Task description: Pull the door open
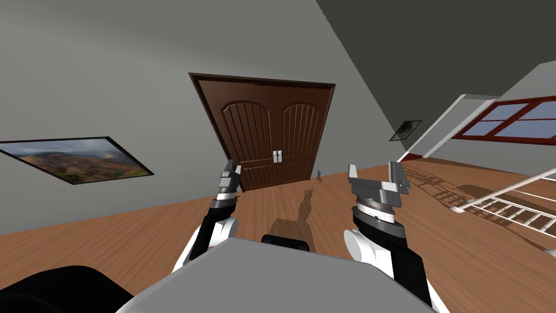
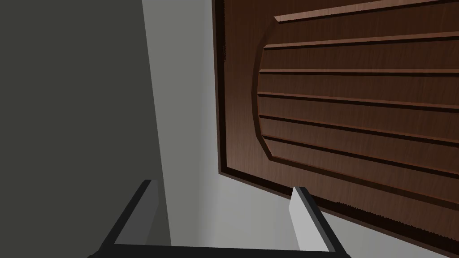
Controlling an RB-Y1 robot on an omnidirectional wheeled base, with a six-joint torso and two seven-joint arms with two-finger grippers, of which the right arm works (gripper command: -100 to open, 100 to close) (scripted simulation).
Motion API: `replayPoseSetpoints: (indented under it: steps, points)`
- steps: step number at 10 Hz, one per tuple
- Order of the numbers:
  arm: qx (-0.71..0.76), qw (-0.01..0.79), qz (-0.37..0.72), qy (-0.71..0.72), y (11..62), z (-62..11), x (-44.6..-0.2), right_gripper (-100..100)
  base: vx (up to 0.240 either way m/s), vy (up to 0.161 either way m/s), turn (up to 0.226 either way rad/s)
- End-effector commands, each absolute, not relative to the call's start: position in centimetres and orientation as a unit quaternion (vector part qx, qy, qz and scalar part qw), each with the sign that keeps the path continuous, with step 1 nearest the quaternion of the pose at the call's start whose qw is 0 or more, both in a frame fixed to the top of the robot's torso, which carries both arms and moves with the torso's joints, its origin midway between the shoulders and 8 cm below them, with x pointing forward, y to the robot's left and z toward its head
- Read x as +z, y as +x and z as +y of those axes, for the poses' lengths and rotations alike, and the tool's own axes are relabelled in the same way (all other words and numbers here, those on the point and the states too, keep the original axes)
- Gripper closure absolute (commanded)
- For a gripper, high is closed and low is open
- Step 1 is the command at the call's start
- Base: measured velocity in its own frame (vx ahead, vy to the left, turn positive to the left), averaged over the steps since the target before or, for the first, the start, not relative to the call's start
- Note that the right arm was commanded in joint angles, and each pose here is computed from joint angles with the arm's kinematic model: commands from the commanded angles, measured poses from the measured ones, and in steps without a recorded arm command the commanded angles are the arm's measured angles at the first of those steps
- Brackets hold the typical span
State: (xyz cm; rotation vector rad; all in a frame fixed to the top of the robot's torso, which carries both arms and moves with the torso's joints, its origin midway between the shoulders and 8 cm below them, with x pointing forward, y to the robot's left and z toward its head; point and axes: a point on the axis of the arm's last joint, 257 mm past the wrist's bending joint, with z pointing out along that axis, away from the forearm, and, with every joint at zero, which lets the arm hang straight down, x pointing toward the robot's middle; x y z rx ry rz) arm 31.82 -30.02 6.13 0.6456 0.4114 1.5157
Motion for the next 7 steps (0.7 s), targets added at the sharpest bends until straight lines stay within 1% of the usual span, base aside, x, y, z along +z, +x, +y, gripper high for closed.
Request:
replayPoseSetpoints:
  steps: [1, 3, 5, 7]
  points:
    - [0.668, 0.656, 0.195, 0.292, 32.8, -29.9, 5.1, -100, 0.110, 0.024, 0.077]
    - [0.666, 0.651, 0.208, 0.299, 33.7, -29.8, 4.1, -100, 0.169, 0.041, 0.039]
    - [0.663, 0.647, 0.218, 0.305, 34.4, -29.7, 3.2, -100, 0.121, 0.018, 0.048]
    - [0.657, 0.638, 0.243, 0.319, 36.2, -29.5, 1.0, -100, 0.160, 0.052, 0.088]
